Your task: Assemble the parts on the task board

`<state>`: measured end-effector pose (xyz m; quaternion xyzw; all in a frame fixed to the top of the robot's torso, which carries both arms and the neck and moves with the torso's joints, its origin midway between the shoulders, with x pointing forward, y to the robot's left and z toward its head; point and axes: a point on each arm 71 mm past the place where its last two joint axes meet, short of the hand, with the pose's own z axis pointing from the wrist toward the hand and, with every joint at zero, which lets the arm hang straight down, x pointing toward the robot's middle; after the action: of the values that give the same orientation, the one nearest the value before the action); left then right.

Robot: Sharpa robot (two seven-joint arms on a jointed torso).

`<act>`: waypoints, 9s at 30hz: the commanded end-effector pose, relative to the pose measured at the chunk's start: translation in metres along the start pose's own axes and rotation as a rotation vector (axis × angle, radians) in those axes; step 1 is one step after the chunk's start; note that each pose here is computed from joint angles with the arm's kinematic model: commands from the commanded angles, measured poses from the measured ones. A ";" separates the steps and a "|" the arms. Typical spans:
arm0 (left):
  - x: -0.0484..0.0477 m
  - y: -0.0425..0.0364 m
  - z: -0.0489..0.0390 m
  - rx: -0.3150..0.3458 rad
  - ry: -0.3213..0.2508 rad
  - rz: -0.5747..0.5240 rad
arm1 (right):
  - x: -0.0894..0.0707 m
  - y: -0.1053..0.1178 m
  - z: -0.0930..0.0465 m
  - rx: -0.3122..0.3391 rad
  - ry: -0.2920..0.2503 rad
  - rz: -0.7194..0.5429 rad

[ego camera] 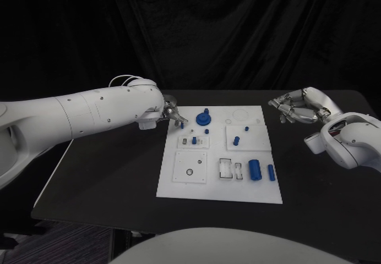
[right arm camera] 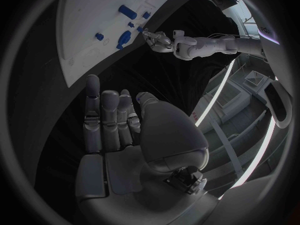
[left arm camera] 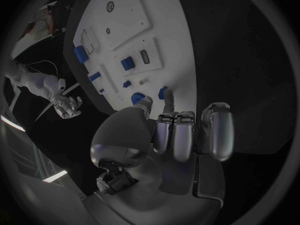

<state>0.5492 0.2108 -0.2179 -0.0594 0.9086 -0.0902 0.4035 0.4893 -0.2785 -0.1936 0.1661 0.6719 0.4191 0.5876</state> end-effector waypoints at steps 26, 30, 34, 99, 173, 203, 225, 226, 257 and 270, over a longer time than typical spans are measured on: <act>-0.0001 -0.0060 0.0059 0.011 0.014 0.016 | 0.003 -0.001 0.000 0.017 0.022 0.005; 0.0002 -0.0059 0.0062 0.008 0.019 0.018 | 0.003 -0.001 0.000 0.017 0.022 0.005; 0.0005 -0.0058 0.0063 0.004 0.019 0.019 | 0.003 -0.001 0.000 0.017 0.023 0.005; 0.0055 -0.0071 0.0108 0.007 0.055 0.032 | 0.006 -0.003 0.000 0.023 0.048 0.012; 0.0428 0.0025 -0.0316 0.083 0.012 -0.187 | 0.004 -0.008 -0.005 0.053 0.052 0.014; 0.0554 0.0038 -0.0296 0.089 0.044 -0.184 | 0.003 -0.009 -0.005 0.060 0.054 0.014; 0.0628 0.0038 -0.0264 0.088 0.073 -0.175 | 0.005 -0.010 -0.005 0.068 0.062 0.017; 0.0632 0.0037 -0.0262 0.088 0.075 -0.174 | 0.005 -0.009 -0.005 0.068 0.063 0.017; 0.0694 0.0068 -0.0219 0.079 0.121 -0.155 | 0.006 -0.011 -0.005 0.079 0.074 0.019; 0.0678 0.0150 -0.0201 0.029 0.114 -0.161 | 0.006 -0.012 -0.006 0.085 0.082 0.022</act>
<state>0.4913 0.2126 -0.2513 -0.1213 0.9141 -0.1527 0.3556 0.4861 -0.2823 -0.2043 0.1772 0.7036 0.4093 0.5532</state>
